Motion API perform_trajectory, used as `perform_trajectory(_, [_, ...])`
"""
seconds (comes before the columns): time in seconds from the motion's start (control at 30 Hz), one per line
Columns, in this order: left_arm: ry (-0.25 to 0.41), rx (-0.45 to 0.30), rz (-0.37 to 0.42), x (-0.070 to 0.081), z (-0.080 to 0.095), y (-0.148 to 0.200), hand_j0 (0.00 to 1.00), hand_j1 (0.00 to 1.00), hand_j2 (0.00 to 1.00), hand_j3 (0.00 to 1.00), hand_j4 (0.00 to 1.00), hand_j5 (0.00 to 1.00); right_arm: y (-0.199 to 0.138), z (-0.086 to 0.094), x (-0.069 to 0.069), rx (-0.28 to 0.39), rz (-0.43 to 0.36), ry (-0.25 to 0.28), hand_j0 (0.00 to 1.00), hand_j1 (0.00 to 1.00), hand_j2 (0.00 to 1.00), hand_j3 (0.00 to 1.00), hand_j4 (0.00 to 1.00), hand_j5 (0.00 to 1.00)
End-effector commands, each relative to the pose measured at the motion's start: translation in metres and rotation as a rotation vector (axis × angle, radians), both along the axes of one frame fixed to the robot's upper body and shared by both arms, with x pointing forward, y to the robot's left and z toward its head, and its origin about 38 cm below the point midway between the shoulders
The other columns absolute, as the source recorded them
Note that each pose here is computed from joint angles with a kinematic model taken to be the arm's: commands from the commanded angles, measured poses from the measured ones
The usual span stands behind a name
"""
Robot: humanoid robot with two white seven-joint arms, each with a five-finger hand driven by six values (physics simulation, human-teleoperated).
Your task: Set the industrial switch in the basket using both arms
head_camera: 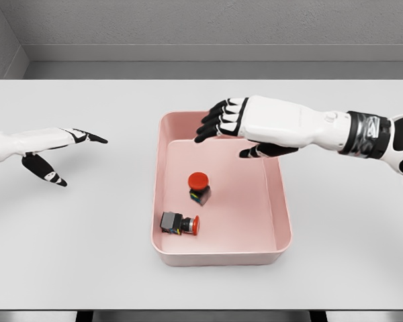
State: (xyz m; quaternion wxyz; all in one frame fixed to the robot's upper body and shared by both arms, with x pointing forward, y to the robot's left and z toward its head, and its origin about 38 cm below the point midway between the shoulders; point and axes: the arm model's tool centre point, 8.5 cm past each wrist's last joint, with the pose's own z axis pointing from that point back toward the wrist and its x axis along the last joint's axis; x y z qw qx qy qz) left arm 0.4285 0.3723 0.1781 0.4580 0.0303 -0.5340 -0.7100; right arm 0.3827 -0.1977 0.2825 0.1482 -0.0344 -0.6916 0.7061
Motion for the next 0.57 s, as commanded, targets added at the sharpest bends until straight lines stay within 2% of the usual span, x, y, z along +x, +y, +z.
perform_trajectory(0.0, [0.002, -0.007, 0.000, 0.000, 0.000, -0.001, 1.00, 1.00, 1.00, 1.00, 1.00, 1.00, -0.021, 0.012, 0.004, -0.007, -0.051, -0.022, 0.95, 0.95, 0.95, 0.95, 0.95, 0.95])
perform_trajectory(0.03, [0.002, -0.007, 0.000, 0.000, 0.000, -0.001, 1.00, 1.00, 1.00, 1.00, 1.00, 1.00, -0.036, 0.019, 0.007, -0.001, -0.092, -0.040, 1.00, 1.00, 1.00, 1.00, 1.00, 1.00])
perform_trajectory(0.1, [0.002, -0.007, 0.000, 0.000, 0.000, -0.001, 1.00, 1.00, 1.00, 1.00, 1.00, 1.00, -0.069, 0.030, 0.008, 0.018, -0.182, -0.071, 1.00, 1.00, 1.00, 1.00, 1.00, 1.00])
perform_trajectory(0.17, [0.001, -0.008, -0.001, 0.000, 0.000, -0.002, 1.00, 1.00, 1.00, 1.00, 1.00, 1.00, -0.090, 0.032, 0.008, 0.027, -0.241, -0.073, 1.00, 1.00, 1.00, 1.00, 1.00, 1.00])
perform_trajectory(0.27, [0.002, -0.008, -0.003, 0.000, 0.000, -0.002, 1.00, 1.00, 1.00, 1.00, 1.00, 1.00, -0.114, 0.020, 0.015, 0.028, -0.316, -0.034, 1.00, 1.00, 1.00, 1.00, 1.00, 1.00])
perform_trajectory(0.4, [0.010, -0.007, -0.005, -0.002, -0.003, -0.003, 1.00, 1.00, 1.00, 1.00, 1.00, 1.00, -0.118, 0.001, 0.012, 0.015, -0.328, 0.013, 1.00, 1.00, 1.00, 1.00, 1.00, 1.00])
perform_trajectory(0.53, [0.011, -0.005, -0.006, -0.002, -0.004, -0.003, 1.00, 1.00, 1.00, 1.00, 1.00, 1.00, -0.117, 0.000, 0.012, 0.015, -0.328, 0.016, 1.00, 1.00, 1.00, 1.00, 1.00, 1.00])
